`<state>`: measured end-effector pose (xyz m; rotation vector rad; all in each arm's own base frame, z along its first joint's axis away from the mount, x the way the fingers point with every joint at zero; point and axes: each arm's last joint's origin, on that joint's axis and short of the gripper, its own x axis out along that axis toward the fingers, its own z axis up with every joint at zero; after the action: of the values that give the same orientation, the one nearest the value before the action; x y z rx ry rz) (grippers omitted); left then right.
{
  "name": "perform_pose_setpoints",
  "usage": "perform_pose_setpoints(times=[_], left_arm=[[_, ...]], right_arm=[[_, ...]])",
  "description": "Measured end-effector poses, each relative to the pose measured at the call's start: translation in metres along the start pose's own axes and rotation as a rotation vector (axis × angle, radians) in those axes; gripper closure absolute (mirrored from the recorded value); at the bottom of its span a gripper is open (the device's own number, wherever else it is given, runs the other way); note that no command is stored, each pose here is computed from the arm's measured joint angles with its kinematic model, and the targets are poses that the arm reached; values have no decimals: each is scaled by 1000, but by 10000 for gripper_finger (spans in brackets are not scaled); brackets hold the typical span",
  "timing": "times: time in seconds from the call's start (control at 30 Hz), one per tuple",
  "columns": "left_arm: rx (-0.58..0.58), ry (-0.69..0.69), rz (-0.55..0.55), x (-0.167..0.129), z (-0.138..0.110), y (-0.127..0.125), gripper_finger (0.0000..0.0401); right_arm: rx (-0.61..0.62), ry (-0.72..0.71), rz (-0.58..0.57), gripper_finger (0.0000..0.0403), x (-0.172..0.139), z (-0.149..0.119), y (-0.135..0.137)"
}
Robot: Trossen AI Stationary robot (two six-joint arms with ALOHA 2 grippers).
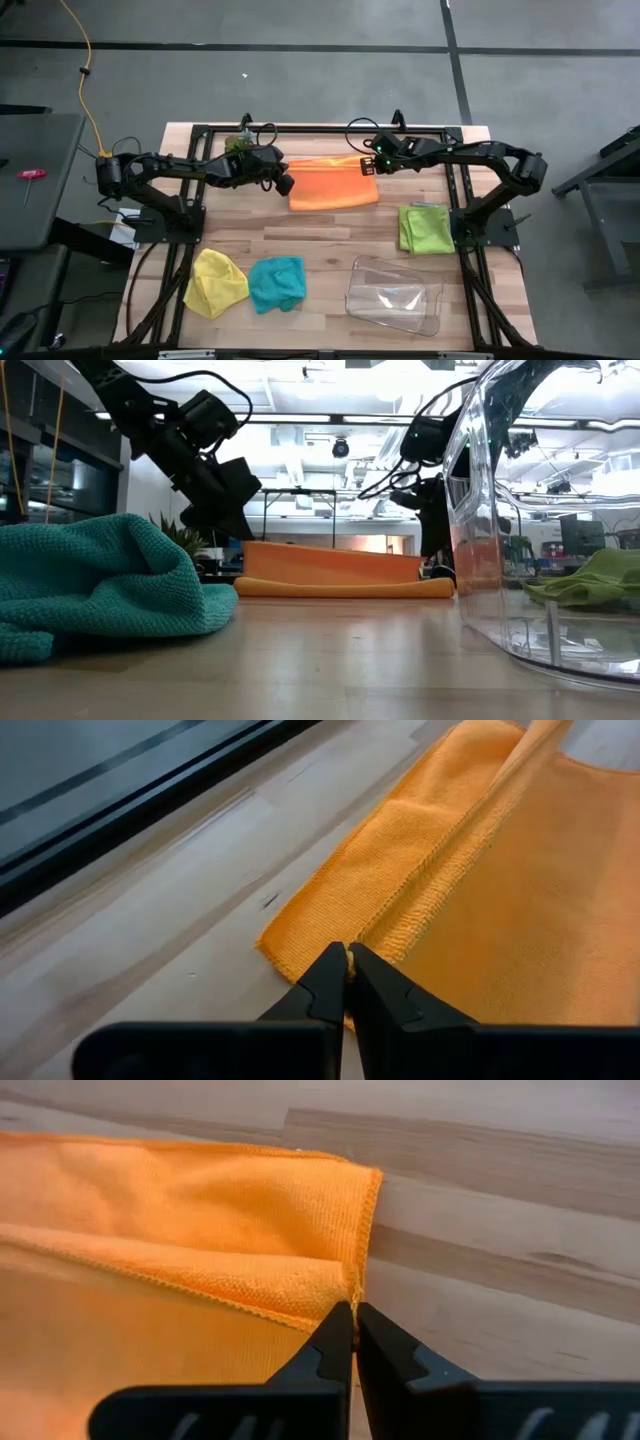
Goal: Fold microfiber towels
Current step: Fold the orange cloth
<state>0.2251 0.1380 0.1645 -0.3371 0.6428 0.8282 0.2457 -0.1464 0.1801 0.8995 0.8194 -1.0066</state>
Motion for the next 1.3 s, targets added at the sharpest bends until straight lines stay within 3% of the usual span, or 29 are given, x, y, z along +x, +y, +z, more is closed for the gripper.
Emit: perform_pose_setpoints(times=[0.23,0.4,0.63,0.8,0.97,1.1,1.3], left_arm=[[-4,-23,22,0,2,0,392],[-1,-19,63,0,0,2,367],[-24,-13,100,0,2,10,297],[-4,-94,73,-16,24,10,255],[47,-189,-28,-37,49,8,233],[48,-138,-81,-34,63,9,227],[68,55,-82,1,102,9,226]], right_arm=[[19,-8,-16,403,0,0,-1],[39,-13,-70,393,1,-2,-5],[37,-25,-50,296,-3,-1,-4],[32,-118,26,218,-10,8,3],[-37,-187,114,185,-31,14,6],[-145,-180,171,183,-57,11,2],[-205,-163,211,182,-84,1,-4]])
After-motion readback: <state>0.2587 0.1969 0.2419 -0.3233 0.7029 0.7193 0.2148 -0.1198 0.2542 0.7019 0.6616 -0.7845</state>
